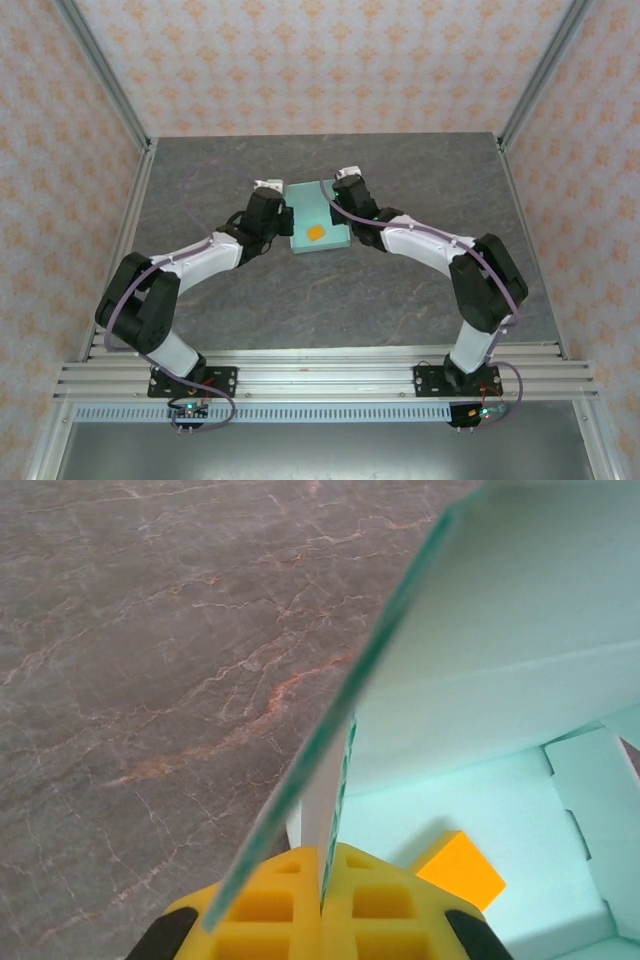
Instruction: Fold the paper box
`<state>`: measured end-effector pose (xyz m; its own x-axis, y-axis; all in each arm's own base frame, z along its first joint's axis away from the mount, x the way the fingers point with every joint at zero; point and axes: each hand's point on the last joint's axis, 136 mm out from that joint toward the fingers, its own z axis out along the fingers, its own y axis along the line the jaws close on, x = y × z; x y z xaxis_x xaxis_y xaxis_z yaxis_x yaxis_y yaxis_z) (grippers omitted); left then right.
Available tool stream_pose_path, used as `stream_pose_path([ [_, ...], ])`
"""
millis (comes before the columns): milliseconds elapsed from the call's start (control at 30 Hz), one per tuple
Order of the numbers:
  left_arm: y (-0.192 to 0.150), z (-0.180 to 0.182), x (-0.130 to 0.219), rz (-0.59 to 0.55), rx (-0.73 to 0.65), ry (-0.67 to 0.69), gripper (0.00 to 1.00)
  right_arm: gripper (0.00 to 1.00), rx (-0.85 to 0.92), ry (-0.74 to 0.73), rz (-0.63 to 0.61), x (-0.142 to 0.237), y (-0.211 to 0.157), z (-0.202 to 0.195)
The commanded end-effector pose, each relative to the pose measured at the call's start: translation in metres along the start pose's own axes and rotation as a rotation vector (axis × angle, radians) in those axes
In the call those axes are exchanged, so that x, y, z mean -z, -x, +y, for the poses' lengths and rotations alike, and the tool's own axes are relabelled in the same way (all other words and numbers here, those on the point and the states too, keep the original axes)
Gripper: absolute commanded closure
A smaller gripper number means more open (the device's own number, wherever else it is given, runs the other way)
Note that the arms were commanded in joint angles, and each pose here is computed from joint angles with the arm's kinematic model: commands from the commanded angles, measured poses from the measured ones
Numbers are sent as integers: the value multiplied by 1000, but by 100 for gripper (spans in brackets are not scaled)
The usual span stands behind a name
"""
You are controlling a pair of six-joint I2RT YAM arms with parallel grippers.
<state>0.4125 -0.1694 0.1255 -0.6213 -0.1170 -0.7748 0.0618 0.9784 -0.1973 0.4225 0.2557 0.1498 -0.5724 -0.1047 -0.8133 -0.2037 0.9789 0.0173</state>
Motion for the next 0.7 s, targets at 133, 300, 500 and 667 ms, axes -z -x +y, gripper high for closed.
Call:
stream_pose_path([
  [133, 16, 9, -6, -108, 170, 155, 100, 93, -147, -173, -77, -4, 5, -18],
  [300, 10, 10, -4, -163, 156, 206, 100, 92, -131, -134, -107, -9, 0, -13],
  [500, -1, 15, -1, -215, 224, 262, 100, 92, -147, -115, -116, -13, -7, -11],
  [667, -11, 15, -2, -233, 220, 293, 100, 93, -157, -113, -135, -16, -13, -13],
])
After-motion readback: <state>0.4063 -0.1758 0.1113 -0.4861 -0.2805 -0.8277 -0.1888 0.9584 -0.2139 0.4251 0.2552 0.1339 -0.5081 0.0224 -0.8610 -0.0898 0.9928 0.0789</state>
